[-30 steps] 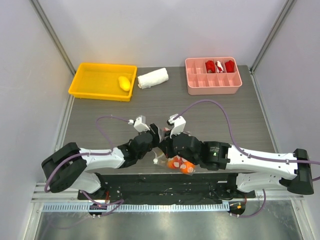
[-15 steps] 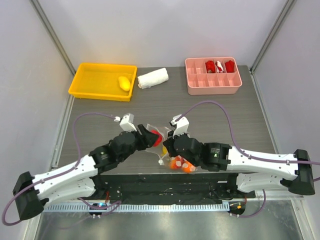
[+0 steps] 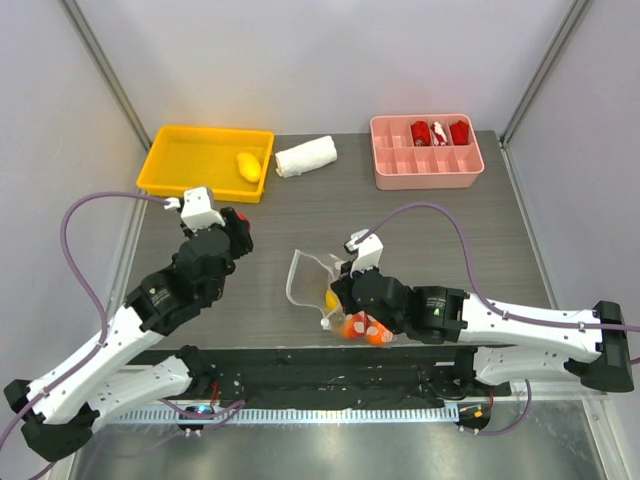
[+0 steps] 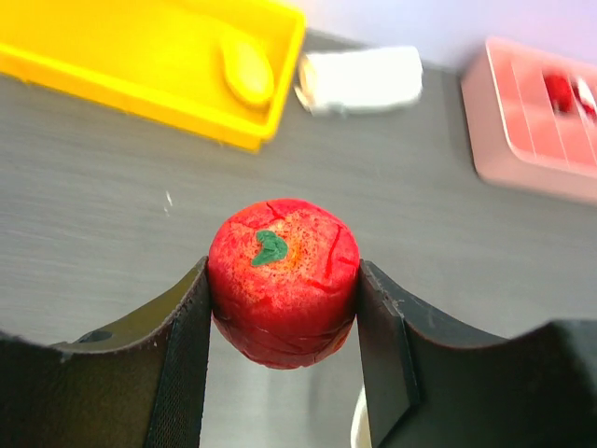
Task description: Open the zip-top bag and remove the fake food
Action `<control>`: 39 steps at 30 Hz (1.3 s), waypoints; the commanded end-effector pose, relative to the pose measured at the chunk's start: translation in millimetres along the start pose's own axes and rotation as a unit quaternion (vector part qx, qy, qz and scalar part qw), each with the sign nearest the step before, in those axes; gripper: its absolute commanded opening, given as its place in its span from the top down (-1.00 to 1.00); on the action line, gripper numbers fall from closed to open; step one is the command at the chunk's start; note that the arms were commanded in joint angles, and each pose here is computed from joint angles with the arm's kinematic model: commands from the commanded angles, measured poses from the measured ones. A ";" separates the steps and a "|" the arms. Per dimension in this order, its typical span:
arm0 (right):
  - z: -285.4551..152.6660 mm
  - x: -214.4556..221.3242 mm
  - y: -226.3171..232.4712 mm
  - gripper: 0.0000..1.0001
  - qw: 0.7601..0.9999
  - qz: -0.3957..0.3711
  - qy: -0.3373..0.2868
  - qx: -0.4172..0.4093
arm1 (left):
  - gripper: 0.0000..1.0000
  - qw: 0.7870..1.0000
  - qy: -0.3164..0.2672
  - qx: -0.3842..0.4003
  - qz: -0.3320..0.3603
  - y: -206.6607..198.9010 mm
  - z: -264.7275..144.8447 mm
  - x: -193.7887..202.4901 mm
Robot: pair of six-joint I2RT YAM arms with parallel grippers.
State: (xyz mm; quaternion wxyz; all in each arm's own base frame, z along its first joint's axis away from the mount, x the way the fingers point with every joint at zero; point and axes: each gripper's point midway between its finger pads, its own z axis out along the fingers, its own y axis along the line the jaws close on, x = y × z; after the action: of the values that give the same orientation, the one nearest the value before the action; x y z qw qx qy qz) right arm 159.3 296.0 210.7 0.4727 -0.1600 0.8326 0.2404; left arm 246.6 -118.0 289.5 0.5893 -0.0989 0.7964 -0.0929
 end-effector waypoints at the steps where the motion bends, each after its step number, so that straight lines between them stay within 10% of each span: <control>1: -7.5 -17.2 2.3 0.97 1.000 0.009 -0.026 -0.006 | 1.00 0.986 -0.145 -0.074 0.022 14.0 28.3 -43.7; 15: -19.2 -29.3 -2.2 0.97 0.999 0.011 -0.038 -0.007 | 1.00 0.978 -0.109 -0.159 -0.074 78.2 269.8 -88.8; 23: -21.7 -28.6 -2.1 0.97 0.999 0.013 -0.037 -0.012 | 1.00 0.971 0.047 -0.194 -0.133 135.4 403.8 -0.8; 32: -22.7 -25.9 -2.1 0.98 0.999 0.019 -0.033 -0.016 | 1.00 0.948 0.108 -0.160 -0.253 153.4 444.0 25.9; 36: -25.3 -27.3 -0.8 0.97 0.999 0.024 -0.034 -0.022 | -0.11 0.940 0.139 -0.155 -0.270 156.1 439.5 36.2; 39: -26.8 -26.8 -0.9 0.97 0.999 0.027 -0.033 -0.024 | -0.53 0.949 0.130 -0.149 -0.246 151.8 421.4 14.0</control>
State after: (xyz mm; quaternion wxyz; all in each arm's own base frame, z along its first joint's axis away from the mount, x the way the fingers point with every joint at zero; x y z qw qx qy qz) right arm 154.4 280.7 224.3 0.4775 -0.1626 0.8267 0.2491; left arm 652.3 15.3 77.6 0.4205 -0.3763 0.8187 -0.1061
